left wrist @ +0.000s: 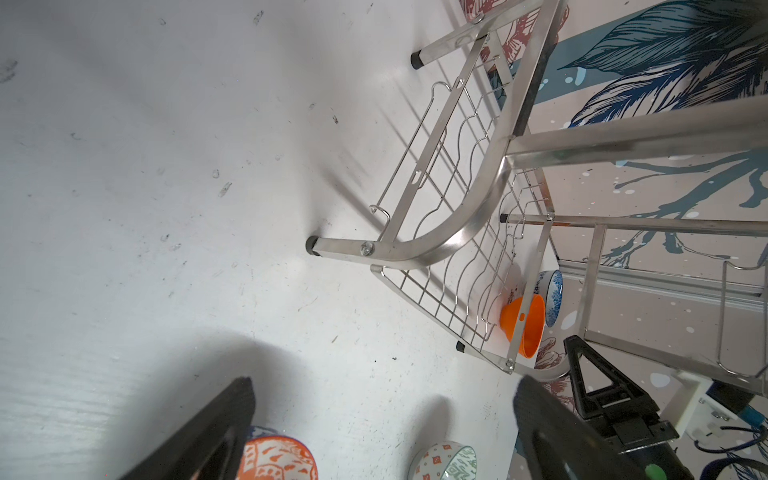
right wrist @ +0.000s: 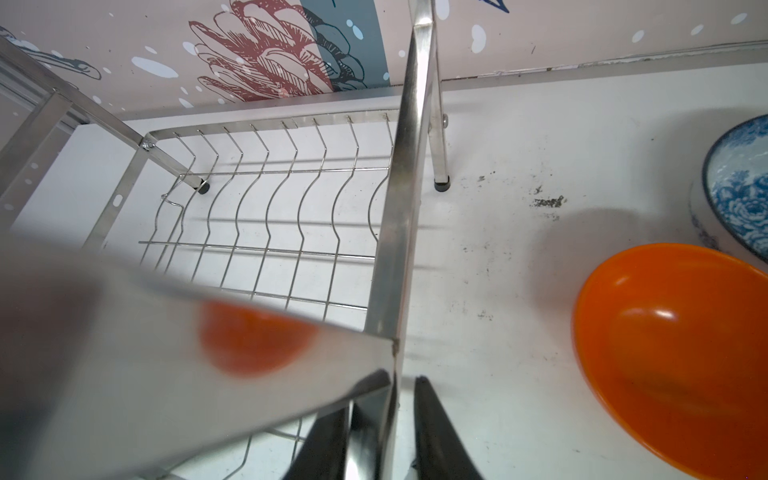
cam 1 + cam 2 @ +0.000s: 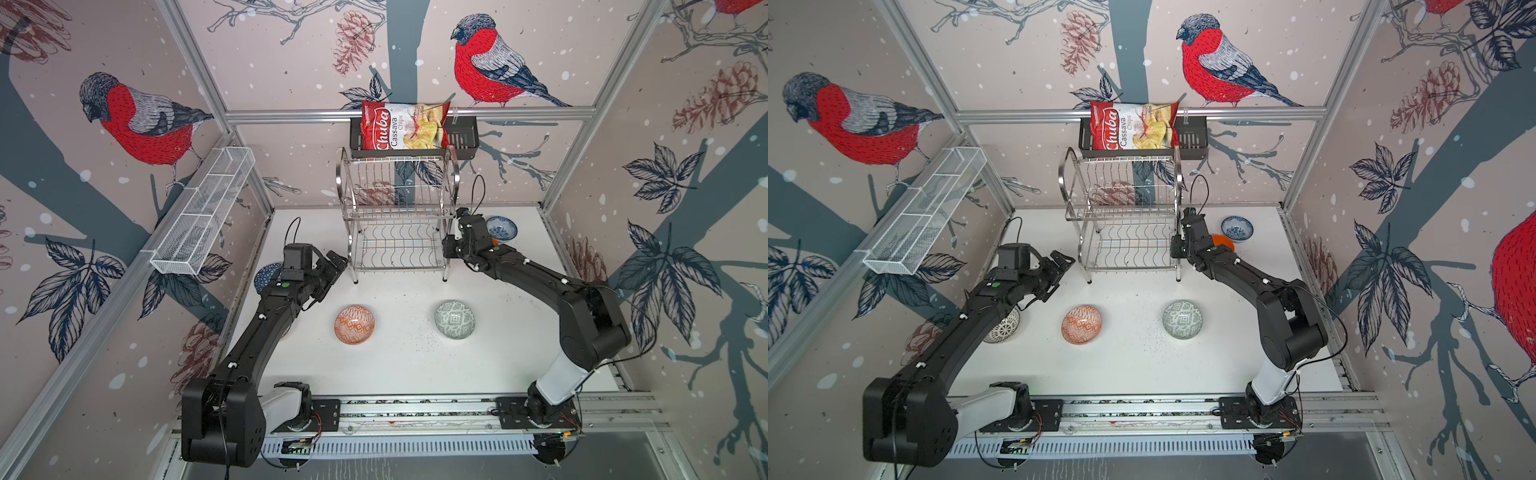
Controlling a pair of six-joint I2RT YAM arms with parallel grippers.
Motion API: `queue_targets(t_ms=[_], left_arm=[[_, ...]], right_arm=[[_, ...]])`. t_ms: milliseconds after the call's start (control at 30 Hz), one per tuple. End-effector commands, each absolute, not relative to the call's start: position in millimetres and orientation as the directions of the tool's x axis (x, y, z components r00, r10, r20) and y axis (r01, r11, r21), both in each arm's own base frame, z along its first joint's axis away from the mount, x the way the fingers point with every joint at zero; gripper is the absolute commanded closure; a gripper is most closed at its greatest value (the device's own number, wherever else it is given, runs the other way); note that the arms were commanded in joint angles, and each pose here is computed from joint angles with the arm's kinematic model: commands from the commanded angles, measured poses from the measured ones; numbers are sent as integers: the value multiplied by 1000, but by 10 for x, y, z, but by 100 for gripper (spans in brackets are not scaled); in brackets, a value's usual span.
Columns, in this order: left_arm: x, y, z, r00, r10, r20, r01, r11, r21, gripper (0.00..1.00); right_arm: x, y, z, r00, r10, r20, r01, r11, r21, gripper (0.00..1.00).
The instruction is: Load the bowls into the dish rack
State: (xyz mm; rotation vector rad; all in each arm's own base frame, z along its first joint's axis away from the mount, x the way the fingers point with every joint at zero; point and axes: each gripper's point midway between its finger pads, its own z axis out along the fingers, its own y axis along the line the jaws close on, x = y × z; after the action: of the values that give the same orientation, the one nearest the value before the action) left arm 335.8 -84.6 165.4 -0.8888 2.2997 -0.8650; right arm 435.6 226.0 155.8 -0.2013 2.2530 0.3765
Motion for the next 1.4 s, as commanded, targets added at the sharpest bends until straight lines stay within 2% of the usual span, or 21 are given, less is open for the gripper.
queue_targets(t_ms=[0, 300, 400, 567, 767, 1067, 1233, 1367], left_arm=[[3359, -867, 1645, -659, -716, -231, -385, 585, -714, 3], [3291, -735, 1720, -655, -705, -274, -421, 641, -642, 2], [3228, -661, 1743, -660, -691, -294, -442, 674, -592, 2], [3107, -508, 1771, -643, -683, -347, -471, 710, -524, 2], [3018, -483, 1805, -618, -692, -373, -459, 703, -543, 2], [2933, -701, 1560, -677, -667, -310, -408, 691, -597, 2], [2785, -799, 1466, -685, -677, -268, -405, 660, -632, 2], [2586, -774, 1328, -723, -643, -252, -416, 697, -585, 3]], right_arm=[[4340, 2246, 1601, -638, -62, -767, -292, 942, 167, 60], [4272, 2138, 1886, -604, 21, -796, -249, 945, 213, 18], [4191, 2077, 1957, -595, 57, -802, -230, 944, 238, 0], [4062, 1954, 1879, -616, 72, -785, -190, 953, 236, 1], [3881, 1766, 1748, -653, 86, -753, -120, 969, 215, 0], [3520, 1721, 1582, -748, 151, -646, -50, 958, 281, 0], [3331, 1857, 1579, -773, 135, -620, -45, 963, 265, 0], [3175, 2044, 1524, -793, 141, -592, -41, 959, 282, 0]])
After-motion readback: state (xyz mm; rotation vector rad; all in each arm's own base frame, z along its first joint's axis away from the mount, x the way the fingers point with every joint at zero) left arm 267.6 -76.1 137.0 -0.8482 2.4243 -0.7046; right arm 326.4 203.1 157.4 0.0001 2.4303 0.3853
